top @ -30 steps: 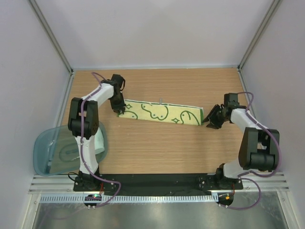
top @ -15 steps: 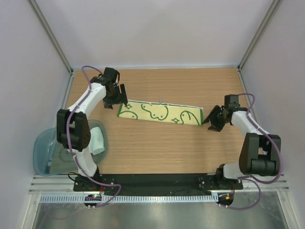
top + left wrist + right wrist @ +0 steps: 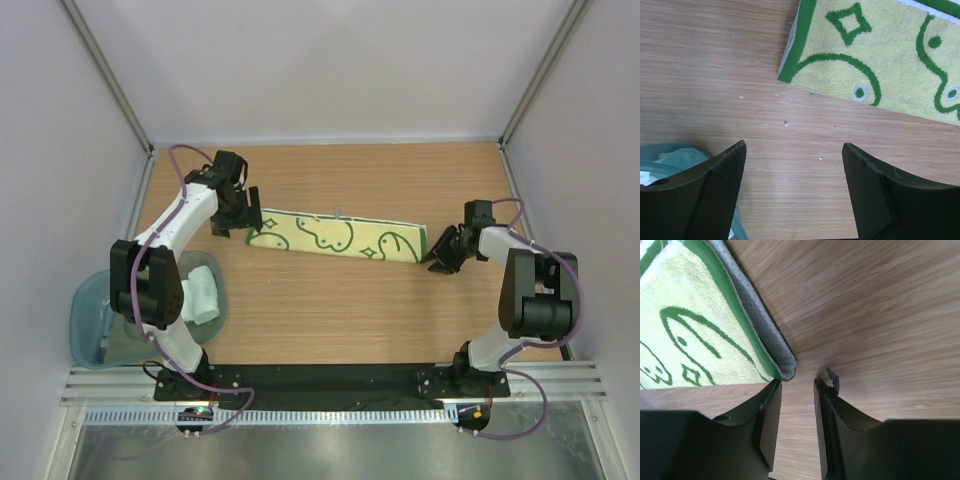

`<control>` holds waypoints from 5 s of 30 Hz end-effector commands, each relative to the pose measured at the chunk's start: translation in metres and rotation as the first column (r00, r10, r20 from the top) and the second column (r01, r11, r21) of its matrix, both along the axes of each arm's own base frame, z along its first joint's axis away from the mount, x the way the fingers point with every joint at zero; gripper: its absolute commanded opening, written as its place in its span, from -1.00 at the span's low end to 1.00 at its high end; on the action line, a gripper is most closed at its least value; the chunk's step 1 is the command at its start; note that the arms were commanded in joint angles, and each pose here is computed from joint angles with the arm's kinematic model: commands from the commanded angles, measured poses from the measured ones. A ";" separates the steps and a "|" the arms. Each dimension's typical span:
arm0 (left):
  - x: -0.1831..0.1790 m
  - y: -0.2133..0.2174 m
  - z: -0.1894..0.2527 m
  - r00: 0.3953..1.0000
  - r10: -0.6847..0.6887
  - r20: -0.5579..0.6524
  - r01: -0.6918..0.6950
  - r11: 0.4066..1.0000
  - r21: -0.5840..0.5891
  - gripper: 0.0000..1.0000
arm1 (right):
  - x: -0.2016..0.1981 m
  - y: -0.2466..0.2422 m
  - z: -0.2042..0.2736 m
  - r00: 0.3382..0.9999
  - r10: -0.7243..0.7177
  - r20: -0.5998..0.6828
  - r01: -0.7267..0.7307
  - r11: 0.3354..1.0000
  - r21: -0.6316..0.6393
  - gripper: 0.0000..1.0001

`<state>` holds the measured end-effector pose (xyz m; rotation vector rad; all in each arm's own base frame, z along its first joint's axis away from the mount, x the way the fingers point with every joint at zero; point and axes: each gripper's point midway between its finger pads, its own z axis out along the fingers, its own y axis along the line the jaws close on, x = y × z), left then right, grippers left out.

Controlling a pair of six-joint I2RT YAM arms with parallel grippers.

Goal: Roll the towels
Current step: Fold the towel

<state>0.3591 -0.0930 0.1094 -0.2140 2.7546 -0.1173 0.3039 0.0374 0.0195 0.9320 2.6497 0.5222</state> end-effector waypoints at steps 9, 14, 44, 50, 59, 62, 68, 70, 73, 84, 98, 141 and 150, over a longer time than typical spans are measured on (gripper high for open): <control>0.004 0.003 -0.003 1.000 -0.010 0.018 0.010 1.000 0.003 0.54 | 0.024 0.001 -0.002 0.998 0.014 0.057 -0.014 1.000 0.010 -0.24; 0.004 0.002 -0.006 1.000 -0.013 0.009 0.013 1.000 -0.001 0.51 | 0.031 0.000 0.002 0.996 0.018 0.084 -0.018 1.000 0.000 -0.21; -0.002 -0.017 0.001 0.999 -0.048 0.016 0.049 0.993 -0.111 0.43 | 0.055 -0.020 0.094 0.983 0.162 0.090 -0.102 0.879 -0.465 -0.98; -0.001 -0.015 0.001 0.999 -0.037 0.009 0.038 0.991 -0.130 0.43 | 0.081 0.075 0.129 0.919 0.362 0.153 -0.256 0.847 -0.466 -0.98; -0.002 -0.005 -0.001 1.000 0.008 -0.003 -0.009 0.986 -0.164 0.43 | 0.098 0.212 0.147 0.812 0.540 0.221 -0.419 0.803 -0.424 -0.98; -0.002 -0.003 -0.002 1.000 0.016 -0.006 -0.017 0.986 -0.163 0.43 | 0.099 0.252 0.150 0.773 0.585 0.245 -0.461 0.783 -0.417 -0.98; -0.002 0.000 -0.004 1.000 0.027 -0.014 -0.029 0.985 -0.169 0.43 | 0.097 0.308 0.153 0.718 0.634 0.288 -0.516 0.762 -0.391 -0.98; -0.002 0.001 -0.004 0.999 0.030 -0.016 -0.032 0.985 -0.172 0.43 | 0.096 0.323 0.150 0.704 0.647 0.291 -0.534 0.754 -0.383 -0.98; -0.001 0.003 -0.004 0.999 0.037 -0.015 -0.039 0.984 -0.174 0.42 | 0.094 0.339 0.141 0.692 0.662 0.289 -0.555 0.743 -0.373 -0.98; 0.000 0.008 -0.006 0.998 0.055 -0.022 -0.058 0.983 -0.176 0.41 | 0.070 0.392 0.098 0.643 0.714 0.277 -0.641 0.700 -0.317 -0.96; 0.001 0.015 -0.013 0.997 0.070 -0.026 -0.073 0.988 -0.140 0.40 | 0.063 0.420 0.109 0.572 0.731 0.373 -0.709 0.669 -0.223 0.36; 0.073 -0.123 -0.061 0.988 -0.149 -0.040 0.132 0.950 -0.284 -0.75 | 0.033 0.174 -0.008 0.836 0.548 -0.027 -0.532 0.798 -0.282 0.03; 0.080 -0.100 -0.016 0.991 -0.103 0.086 0.117 0.977 -0.179 -0.99 | 0.019 0.167 -0.023 0.834 0.548 -0.065 -0.542 0.793 -0.276 0.01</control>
